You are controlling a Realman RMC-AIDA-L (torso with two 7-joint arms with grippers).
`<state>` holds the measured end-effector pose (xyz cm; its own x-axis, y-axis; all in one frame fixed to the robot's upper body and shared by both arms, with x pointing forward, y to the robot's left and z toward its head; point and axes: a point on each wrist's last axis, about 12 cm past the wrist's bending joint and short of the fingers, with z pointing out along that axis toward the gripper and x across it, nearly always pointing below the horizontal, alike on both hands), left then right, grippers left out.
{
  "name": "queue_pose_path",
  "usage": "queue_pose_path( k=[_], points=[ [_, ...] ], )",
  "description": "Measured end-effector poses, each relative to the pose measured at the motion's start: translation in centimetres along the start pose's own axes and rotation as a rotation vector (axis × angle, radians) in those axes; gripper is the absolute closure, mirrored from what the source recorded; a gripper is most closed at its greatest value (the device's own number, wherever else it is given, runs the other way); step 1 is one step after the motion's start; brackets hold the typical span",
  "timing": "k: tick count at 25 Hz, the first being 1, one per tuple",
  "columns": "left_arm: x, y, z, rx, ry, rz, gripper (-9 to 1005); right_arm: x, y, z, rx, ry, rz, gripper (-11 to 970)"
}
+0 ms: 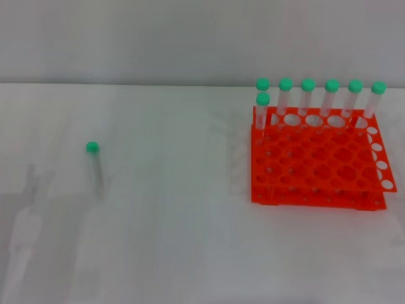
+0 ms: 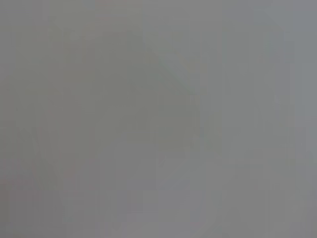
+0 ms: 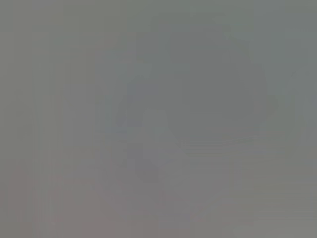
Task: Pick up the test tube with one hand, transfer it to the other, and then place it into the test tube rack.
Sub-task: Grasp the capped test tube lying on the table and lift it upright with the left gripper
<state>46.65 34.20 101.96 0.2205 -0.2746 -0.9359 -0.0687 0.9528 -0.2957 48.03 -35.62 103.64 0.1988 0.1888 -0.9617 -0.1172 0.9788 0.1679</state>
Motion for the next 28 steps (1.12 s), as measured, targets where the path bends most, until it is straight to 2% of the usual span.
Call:
queue_pose_path(
  k=[5, 9, 16, 20, 26, 28],
  points=[
    [0.3, -0.3, 0.3, 0.024, 0.031, 0.01, 118, 0.2, -0.1, 0.0, 0.005, 0.019, -0.021, 86],
    [0.7, -0.4, 0.4, 0.037, 0.065, 0.015, 117, 0.4, 0.1, 0.3, -0.003, 0.035, -0.09, 86],
    [0.9, -0.4, 0.0, 0.022, 0.071, 0.006, 116, 0.5, 0.2, 0.7, -0.007, 0.042, -0.101, 87],
    [1.0, -0.5, -0.1, -0.018, 0.062, -0.04, 115, 0.4, 0.2, 0.9, -0.006, 0.038, -0.102, 87],
    [1.5, -1.0, 0.1, -0.025, 0.088, -0.075, 114, 0.3, 0.1, 1.0, -0.003, 0.033, -0.103, 87],
    [1.5, -1.1, 0.2, -0.031, 0.083, -0.127, 114, 0.3, 0.0, 0.9, 0.0, 0.033, -0.104, 87]
  ],
)
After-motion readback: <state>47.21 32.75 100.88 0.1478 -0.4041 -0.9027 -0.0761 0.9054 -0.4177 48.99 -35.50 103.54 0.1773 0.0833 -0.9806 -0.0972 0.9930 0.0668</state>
